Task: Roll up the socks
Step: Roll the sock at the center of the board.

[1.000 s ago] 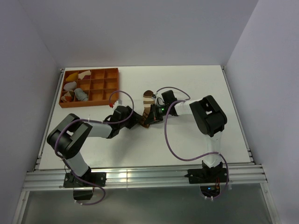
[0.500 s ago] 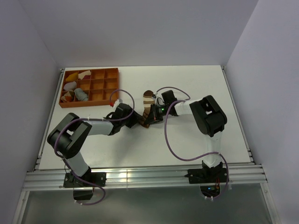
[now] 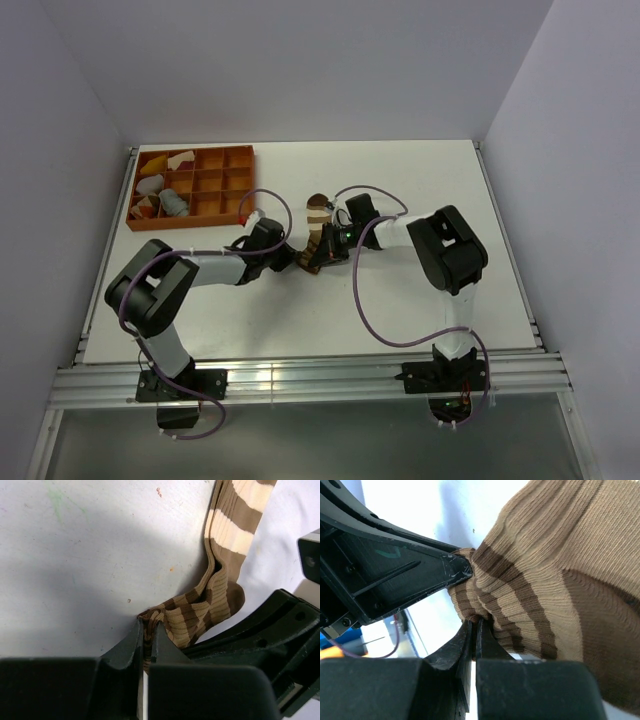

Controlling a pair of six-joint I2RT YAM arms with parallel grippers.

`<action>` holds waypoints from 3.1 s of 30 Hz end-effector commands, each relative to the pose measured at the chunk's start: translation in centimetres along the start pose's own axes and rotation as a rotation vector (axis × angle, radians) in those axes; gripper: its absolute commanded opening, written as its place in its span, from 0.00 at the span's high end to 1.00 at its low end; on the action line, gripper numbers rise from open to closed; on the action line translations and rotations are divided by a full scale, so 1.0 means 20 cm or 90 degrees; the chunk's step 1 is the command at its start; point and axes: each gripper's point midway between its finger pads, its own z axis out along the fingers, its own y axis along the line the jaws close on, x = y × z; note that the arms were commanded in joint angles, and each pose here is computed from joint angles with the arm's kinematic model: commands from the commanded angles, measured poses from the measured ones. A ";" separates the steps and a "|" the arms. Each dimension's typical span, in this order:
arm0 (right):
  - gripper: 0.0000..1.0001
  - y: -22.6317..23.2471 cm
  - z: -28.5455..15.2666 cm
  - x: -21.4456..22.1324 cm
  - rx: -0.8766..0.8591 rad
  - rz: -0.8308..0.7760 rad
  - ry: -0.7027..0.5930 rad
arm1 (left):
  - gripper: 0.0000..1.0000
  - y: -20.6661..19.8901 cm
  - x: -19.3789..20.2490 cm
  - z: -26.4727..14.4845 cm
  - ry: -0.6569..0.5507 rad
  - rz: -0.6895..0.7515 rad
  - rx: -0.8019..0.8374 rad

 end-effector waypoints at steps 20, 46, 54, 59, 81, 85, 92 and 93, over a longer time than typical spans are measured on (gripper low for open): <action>0.46 0.15 -0.23 -0.02 0.312 -0.494 -0.294 | 1.00 0.21 0.03 -0.07 0.007 0.194 -0.192; 0.46 0.32 0.03 0.03 0.380 -0.696 -0.342 | 1.00 0.12 0.07 -0.04 0.085 0.264 -0.188; 0.55 0.19 0.12 0.07 0.438 -0.702 -0.294 | 1.00 0.11 0.10 -0.03 0.099 0.262 -0.182; 0.73 0.11 0.14 0.08 0.471 -0.679 -0.274 | 1.00 0.10 0.10 -0.02 0.104 0.256 -0.172; 1.00 0.10 0.01 0.14 0.193 -0.346 -0.146 | 0.43 -0.07 -0.24 -0.19 -0.015 0.099 -0.015; 1.00 0.08 -0.01 0.12 0.146 -0.303 -0.134 | 0.43 -0.19 -0.22 -0.17 0.021 0.148 0.058; 1.00 0.07 -0.03 0.11 0.126 -0.304 -0.133 | 0.42 -0.24 -0.10 0.03 0.137 0.203 0.091; 1.00 0.07 -0.03 0.12 0.128 -0.303 -0.132 | 0.42 -0.25 -0.09 0.04 0.146 0.201 0.094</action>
